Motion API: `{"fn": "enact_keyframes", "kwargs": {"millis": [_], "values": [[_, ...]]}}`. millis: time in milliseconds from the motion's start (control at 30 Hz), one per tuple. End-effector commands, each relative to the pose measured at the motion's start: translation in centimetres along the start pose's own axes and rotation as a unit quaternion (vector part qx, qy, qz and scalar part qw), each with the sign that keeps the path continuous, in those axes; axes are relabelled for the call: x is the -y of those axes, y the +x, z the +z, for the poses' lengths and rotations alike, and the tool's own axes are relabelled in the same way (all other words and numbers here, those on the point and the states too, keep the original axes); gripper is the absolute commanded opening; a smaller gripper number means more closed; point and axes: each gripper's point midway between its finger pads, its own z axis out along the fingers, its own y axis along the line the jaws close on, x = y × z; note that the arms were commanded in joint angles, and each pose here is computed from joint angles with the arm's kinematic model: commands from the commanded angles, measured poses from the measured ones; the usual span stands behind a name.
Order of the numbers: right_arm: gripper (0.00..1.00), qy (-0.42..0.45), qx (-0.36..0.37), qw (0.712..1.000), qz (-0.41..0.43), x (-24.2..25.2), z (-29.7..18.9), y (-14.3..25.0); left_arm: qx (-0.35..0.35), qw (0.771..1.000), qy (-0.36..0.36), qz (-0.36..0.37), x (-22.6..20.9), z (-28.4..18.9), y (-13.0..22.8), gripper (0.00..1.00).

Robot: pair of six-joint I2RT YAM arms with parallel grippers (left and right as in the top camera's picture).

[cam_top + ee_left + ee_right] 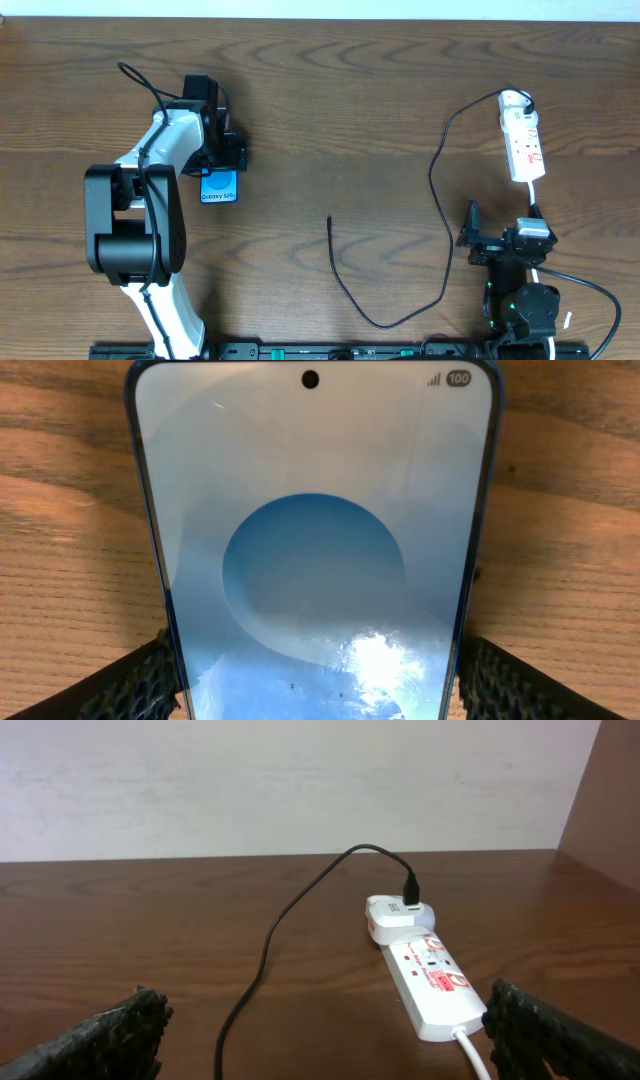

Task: Plug charger to phone and switch on socket

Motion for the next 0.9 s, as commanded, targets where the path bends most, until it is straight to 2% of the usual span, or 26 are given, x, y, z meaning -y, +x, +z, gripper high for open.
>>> {"fn": "enact_keyframes", "kwargs": {"millis": [0,800,867], "values": [[0.99,0.005,0.001,1.000,0.005,0.19,-0.03,-0.01,-0.064,0.998,0.010,-0.004,0.09,3.35,3.42,0.84],[0.99,0.005,0.001,1.000,0.006,0.19,-0.03,-0.01,-0.064,0.998,0.010,-0.004,0.09,3.37,3.44,0.82],[0.99,0.005,0.001,1.000,0.006,0.19,-0.03,-0.01,-0.065,0.998,0.010,-0.004,0.09,3.37,3.45,0.78]]}}
